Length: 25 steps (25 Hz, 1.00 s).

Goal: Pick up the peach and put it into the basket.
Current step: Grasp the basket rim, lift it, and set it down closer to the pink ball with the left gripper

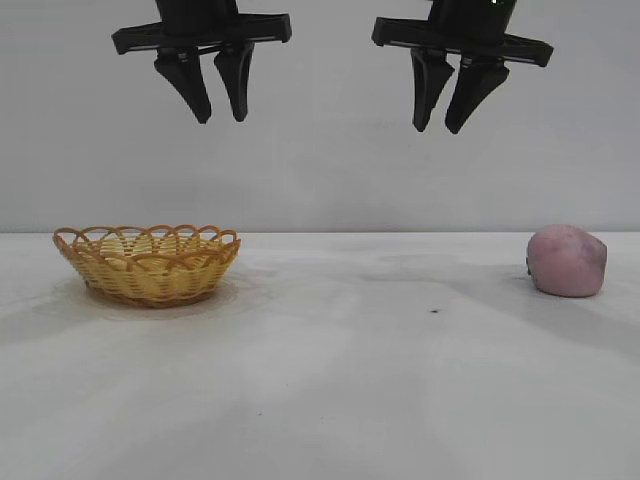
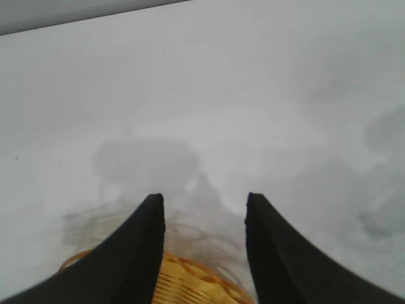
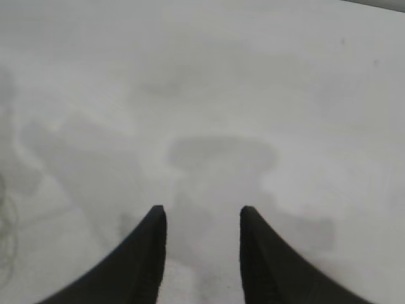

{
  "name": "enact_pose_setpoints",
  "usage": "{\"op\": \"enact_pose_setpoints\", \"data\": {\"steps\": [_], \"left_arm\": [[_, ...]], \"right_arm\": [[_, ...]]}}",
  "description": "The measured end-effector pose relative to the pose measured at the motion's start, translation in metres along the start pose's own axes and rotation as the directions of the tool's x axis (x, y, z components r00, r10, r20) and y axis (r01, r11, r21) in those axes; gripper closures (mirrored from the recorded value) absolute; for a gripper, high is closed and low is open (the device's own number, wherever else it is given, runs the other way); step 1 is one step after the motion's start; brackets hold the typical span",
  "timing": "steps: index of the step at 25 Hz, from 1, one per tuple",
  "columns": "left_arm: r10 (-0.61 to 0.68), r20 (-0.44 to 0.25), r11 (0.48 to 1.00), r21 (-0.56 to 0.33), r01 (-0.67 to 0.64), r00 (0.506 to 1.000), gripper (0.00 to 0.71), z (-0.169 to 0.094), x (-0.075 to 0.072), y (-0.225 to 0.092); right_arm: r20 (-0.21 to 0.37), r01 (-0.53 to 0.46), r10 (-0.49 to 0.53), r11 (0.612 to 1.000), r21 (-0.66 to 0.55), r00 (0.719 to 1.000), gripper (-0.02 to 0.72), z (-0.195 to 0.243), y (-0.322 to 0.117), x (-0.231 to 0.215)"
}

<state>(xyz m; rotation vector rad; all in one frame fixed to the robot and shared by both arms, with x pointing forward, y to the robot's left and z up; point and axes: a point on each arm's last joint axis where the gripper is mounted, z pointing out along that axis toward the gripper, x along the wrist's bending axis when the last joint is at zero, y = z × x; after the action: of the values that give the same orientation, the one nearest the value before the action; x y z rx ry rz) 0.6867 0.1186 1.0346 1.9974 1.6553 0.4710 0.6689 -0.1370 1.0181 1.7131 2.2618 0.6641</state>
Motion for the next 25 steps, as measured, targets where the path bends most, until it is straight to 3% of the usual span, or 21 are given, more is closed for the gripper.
{"op": "enact_pose_setpoints", "data": {"steps": [8,11,17,20,25], "left_arm": [[-0.012,-0.005,1.0,0.02,0.012,1.0,0.44,0.0,0.004,-0.001],[-0.069,-0.033,0.996,0.06,0.071,0.997,0.44,0.002,0.03,-0.002],[-0.141,0.022,0.972,0.194,0.134,0.99,0.44,0.015,0.118,-0.024],[-0.104,0.024,0.961,0.258,0.095,0.994,0.44,0.025,0.134,-0.043],[-0.098,0.044,0.935,0.346,0.077,0.994,0.44,0.05,0.134,-0.066]], "right_arm": [[-0.001,-0.001,0.001,1.0,0.001,1.0,0.449,0.0,0.0,0.0],[-0.001,-0.001,0.001,1.0,0.008,1.0,0.449,0.0,-0.001,0.0],[-0.001,-0.001,0.001,1.0,0.013,1.0,0.449,0.0,-0.001,0.0],[-0.004,-0.004,0.004,1.0,0.013,1.0,0.449,0.0,-0.001,0.0],[-0.009,-0.01,0.01,1.0,0.025,1.0,0.449,0.006,-0.003,0.0]]}}
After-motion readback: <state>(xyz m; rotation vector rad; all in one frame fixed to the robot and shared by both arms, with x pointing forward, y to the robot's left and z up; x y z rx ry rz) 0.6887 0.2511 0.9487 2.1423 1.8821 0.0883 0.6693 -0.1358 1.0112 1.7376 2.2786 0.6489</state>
